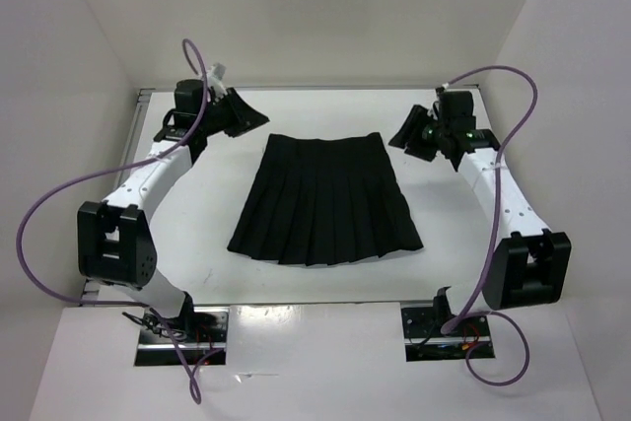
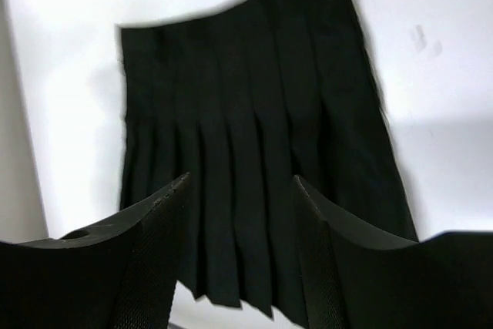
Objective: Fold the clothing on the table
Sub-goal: Fold the skirt
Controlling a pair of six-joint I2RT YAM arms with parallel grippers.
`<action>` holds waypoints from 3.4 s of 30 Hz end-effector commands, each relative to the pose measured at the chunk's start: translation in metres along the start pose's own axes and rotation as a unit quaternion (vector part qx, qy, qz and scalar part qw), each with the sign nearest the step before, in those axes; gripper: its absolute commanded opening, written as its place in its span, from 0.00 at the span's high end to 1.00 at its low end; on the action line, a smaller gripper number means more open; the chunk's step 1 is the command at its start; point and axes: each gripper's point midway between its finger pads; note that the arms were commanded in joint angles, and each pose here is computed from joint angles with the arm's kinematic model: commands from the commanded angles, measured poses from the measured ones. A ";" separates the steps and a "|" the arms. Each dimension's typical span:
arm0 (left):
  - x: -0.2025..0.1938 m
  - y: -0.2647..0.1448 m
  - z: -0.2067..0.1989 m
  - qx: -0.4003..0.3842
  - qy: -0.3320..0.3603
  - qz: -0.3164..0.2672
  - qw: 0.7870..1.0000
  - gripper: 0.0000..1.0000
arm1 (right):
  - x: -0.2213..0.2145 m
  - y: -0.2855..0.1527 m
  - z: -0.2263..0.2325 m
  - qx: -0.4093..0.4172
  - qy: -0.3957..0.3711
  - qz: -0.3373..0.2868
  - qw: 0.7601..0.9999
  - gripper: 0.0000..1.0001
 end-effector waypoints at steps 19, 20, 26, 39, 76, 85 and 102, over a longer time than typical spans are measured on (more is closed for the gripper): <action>-0.119 0.044 -0.022 -0.093 0.013 0.168 0.981 0.98 | -0.158 0.048 -0.097 -0.175 0.078 0.232 0.954 1.00; -0.119 0.044 -0.022 -0.093 0.013 0.168 0.981 0.98 | -0.157 0.043 -0.095 -0.176 0.090 0.227 0.954 1.00; -0.122 0.044 -0.019 -0.091 0.011 0.171 0.981 0.97 | -0.188 0.026 -0.119 -0.230 0.113 0.239 0.936 1.00; -0.050 0.021 0.022 -0.011 0.039 0.101 0.994 0.62 | -0.029 0.016 -0.049 -0.197 0.024 0.066 0.978 0.50; -0.058 0.134 0.147 -0.017 0.116 0.153 0.981 0.39 | 0.001 0.122 -0.079 -0.146 -0.094 0.136 0.975 0.38; -0.054 0.149 0.143 0.000 0.130 0.146 0.981 0.43 | 0.012 0.115 -0.075 -0.140 -0.094 0.115 0.979 0.38; -0.064 0.143 0.132 -0.012 0.105 0.155 0.982 1.00 | 0.023 0.192 -0.072 -0.057 -0.098 0.121 0.986 0.38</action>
Point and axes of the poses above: each gripper's point midway between its finger pads, its own y axis out along the fingers, its own z axis along the line the jaws close on, x = y × z, and after that the axes turned 2 degrees about y, right-handed
